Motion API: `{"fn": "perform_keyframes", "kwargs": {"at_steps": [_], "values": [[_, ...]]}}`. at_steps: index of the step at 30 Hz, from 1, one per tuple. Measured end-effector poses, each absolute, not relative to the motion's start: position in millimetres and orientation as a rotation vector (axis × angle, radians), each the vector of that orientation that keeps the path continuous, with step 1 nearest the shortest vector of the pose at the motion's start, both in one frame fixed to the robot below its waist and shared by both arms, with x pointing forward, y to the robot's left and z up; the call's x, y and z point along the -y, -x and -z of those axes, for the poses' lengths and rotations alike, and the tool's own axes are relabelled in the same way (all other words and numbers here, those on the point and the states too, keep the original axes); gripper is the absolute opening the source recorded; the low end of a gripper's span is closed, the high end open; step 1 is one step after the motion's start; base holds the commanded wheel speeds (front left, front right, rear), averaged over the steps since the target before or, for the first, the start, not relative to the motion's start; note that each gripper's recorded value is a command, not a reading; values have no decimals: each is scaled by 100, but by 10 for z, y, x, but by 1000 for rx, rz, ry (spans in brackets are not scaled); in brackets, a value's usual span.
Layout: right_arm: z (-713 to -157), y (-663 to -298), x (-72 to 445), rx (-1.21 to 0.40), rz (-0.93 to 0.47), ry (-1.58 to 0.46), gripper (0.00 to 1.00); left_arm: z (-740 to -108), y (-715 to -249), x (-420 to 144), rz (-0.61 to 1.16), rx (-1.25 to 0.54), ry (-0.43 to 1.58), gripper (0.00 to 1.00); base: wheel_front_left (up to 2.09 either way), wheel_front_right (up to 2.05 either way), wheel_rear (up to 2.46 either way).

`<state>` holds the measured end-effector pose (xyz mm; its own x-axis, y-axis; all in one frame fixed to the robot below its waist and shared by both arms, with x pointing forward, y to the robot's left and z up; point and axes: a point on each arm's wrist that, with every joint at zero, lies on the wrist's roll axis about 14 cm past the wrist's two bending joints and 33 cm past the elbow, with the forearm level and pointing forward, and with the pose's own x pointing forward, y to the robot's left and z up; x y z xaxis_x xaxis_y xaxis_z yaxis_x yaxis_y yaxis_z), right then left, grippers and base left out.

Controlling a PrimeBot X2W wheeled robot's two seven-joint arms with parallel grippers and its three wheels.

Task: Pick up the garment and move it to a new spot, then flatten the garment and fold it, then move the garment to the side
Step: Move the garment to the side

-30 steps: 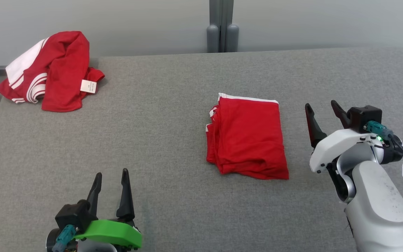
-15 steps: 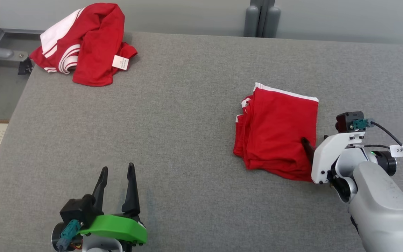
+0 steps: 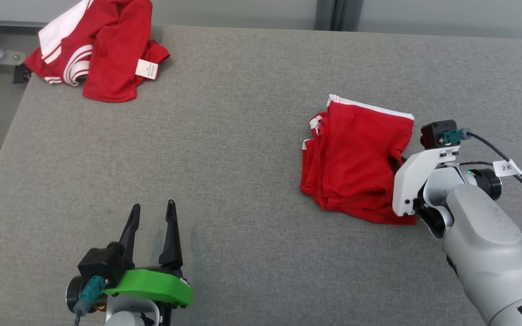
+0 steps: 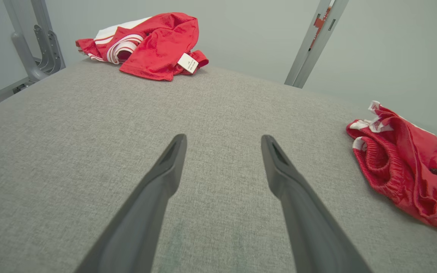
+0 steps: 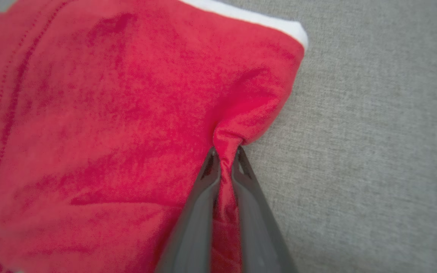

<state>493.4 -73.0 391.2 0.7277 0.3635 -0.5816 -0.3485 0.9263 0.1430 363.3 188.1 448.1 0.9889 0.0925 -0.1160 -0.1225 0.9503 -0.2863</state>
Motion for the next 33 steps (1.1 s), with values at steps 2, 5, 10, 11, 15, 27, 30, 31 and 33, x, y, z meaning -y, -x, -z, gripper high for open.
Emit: {"fn": "perform_keyframes", "kwargs": {"at_steps": [2, 5, 10, 11, 15, 27, 30, 31, 33], "values": [[-3974, -4989, 820, -616, -378, -13, 0, -4515, -3702, -1825, -85, -91, 291, 100, 0, 0, 0], [-4103, -5081, 1026, -558, -346, 11, 0, -4560, -3814, -1707, -40, -77, 288, 100, 0, 0, 0], [-4287, -5177, 1552, -488, -252, 48, 0, -4671, -4067, -1412, 64, -41, 281, 100, 0, 0, 0], [-4303, -5177, 1655, -481, -230, 50, 0, -4673, -4102, -1342, 87, -40, 279, 100, 0, 0, 0], [-4357, -5130, 2133, -456, -126, 48, 0, -4663, -4277, -1031, 186, -38, 274, 100, 0, 0, 0], [-4228, -4750, 3112, -437, 129, 20, 0, -4327, -4562, -281, 406, -112, 282, 100, 0, 0, 0], [-4178, -4760, 3177, -433, 143, 40, 0, -4221, -4591, -197, 428, -134, 288, 100, 0, 0, 0], [-4171, -4771, 3202, -432, 147, 51, 0, -4198, -4599, -183, 432, -138, 289, 100, 0, 0, 0], [-4162, -4810, 3267, -431, 152, 82, 0, -4150, -4624, -175, 432, -145, 291, 100, 0, 0, 0]]}}
